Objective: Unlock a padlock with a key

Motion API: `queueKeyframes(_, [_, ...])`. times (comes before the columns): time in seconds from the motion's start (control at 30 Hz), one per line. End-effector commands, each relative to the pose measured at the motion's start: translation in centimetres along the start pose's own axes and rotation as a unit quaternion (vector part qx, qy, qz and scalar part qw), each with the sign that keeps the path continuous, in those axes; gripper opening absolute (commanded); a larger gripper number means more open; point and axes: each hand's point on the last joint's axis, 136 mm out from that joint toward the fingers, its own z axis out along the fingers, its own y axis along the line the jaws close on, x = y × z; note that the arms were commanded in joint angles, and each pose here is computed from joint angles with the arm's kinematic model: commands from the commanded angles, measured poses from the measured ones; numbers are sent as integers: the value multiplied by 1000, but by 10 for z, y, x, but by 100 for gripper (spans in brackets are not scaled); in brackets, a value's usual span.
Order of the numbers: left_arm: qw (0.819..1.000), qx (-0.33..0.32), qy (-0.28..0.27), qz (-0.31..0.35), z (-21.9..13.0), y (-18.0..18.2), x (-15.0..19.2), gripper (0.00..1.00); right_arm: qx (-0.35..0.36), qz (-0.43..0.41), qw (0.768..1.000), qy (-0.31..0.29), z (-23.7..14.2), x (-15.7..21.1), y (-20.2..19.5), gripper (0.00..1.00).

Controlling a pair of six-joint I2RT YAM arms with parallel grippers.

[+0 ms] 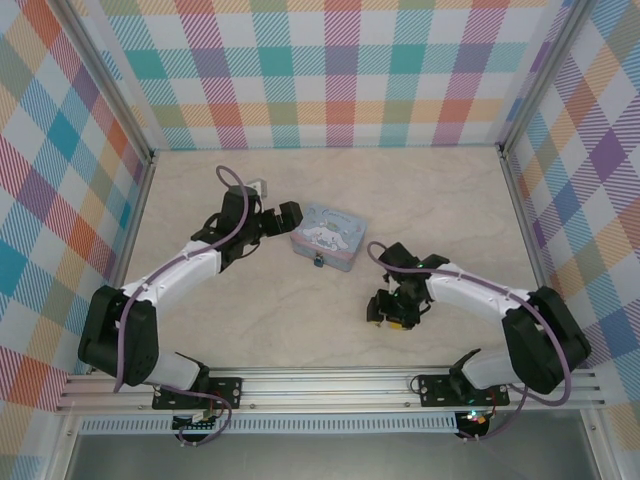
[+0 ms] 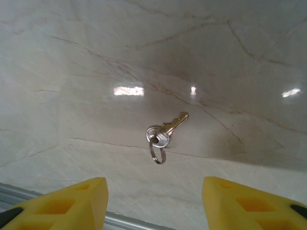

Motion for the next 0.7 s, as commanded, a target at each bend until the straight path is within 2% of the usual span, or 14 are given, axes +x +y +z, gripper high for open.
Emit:
queueKeyframes(0.0, [1000,5,-23,9,-10,-2,-11,100,32,11,999,-6,-2,-4,1,52])
queueKeyframes(0.33, [1000,4,-28,8,-16,0,-10,100,56,-11,998,-11,7,-18,5,42])
queueKeyframes(0.67, [1000,0,-29,8,-17,2,-12,100,59,-11,998,10,19,-13,1,29])
